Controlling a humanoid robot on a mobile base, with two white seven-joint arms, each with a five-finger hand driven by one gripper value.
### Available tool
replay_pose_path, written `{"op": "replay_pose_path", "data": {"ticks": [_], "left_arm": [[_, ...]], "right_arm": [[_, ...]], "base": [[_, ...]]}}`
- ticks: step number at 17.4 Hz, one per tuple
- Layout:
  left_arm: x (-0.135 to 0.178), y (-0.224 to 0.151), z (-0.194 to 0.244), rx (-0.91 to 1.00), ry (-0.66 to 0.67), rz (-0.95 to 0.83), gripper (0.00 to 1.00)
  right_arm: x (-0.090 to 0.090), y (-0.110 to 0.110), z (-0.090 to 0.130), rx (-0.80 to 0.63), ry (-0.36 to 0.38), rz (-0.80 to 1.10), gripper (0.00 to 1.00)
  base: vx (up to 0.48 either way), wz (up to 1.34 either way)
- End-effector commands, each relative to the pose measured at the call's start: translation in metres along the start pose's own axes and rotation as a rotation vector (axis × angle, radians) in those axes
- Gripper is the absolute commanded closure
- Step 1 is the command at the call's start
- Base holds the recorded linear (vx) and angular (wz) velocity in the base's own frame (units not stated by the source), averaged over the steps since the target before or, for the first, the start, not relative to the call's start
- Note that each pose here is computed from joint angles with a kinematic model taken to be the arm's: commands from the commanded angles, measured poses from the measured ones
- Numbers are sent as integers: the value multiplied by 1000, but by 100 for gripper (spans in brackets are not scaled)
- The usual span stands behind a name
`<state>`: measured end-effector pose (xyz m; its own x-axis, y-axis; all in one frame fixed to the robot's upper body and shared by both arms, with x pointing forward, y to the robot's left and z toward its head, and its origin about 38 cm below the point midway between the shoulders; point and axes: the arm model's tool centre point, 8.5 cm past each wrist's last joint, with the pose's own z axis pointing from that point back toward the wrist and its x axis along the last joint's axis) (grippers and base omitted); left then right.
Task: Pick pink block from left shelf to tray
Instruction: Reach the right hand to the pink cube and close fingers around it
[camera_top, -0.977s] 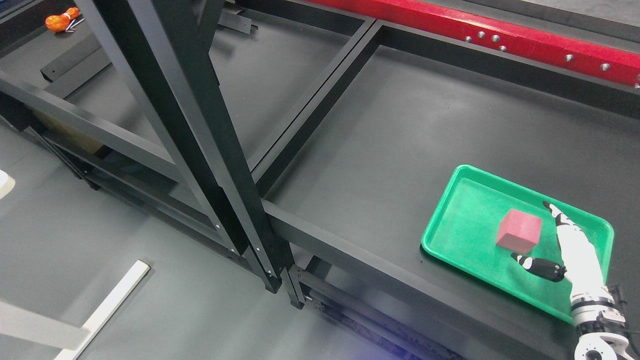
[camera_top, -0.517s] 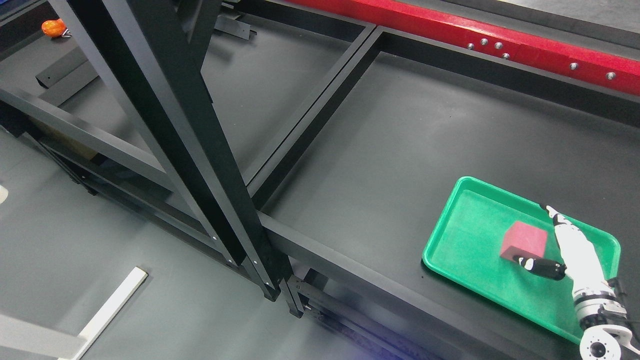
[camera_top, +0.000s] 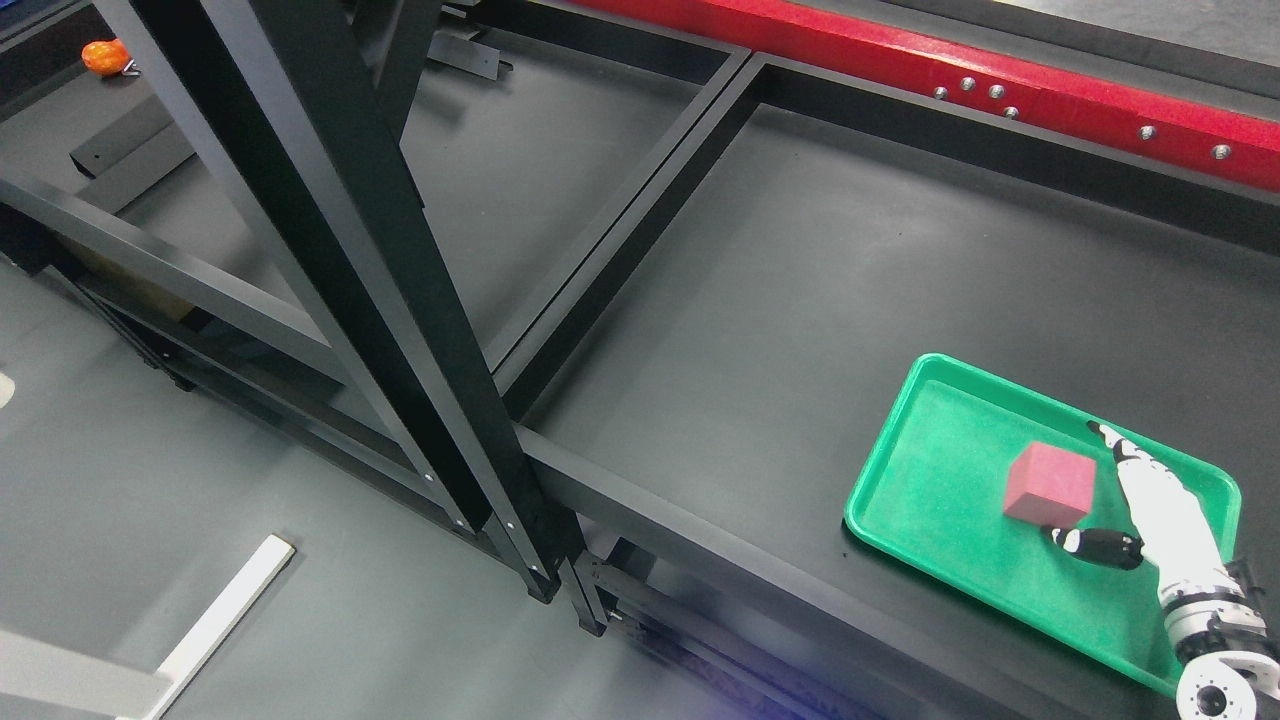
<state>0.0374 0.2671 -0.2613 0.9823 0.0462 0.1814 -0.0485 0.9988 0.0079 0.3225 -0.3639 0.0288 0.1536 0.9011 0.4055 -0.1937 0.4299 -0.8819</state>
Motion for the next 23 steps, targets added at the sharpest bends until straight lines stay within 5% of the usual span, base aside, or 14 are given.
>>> {"op": "replay_pose_path", "data": {"ticks": [1, 9, 12, 21, 23], "left_arm": [[-5, 12, 2, 18, 8, -4, 0], [-5, 12, 2, 18, 8, -4, 0], [-5, 12, 2, 18, 8, -4, 0], [-5, 12, 2, 18, 8, -4, 0], [-5, 12, 2, 18, 10, -4, 0]], "right_arm": [[-3, 3, -7, 55, -25, 84, 1], [7, 7, -23, 75, -48, 105, 2], [6, 10, -24, 82, -43, 112, 10], [5, 19, -18, 115, -74, 131, 60], [6, 21, -16, 122, -93, 130, 82]], "base": [[0, 0], [0, 0], [0, 0], [0, 0], [0, 0]]}}
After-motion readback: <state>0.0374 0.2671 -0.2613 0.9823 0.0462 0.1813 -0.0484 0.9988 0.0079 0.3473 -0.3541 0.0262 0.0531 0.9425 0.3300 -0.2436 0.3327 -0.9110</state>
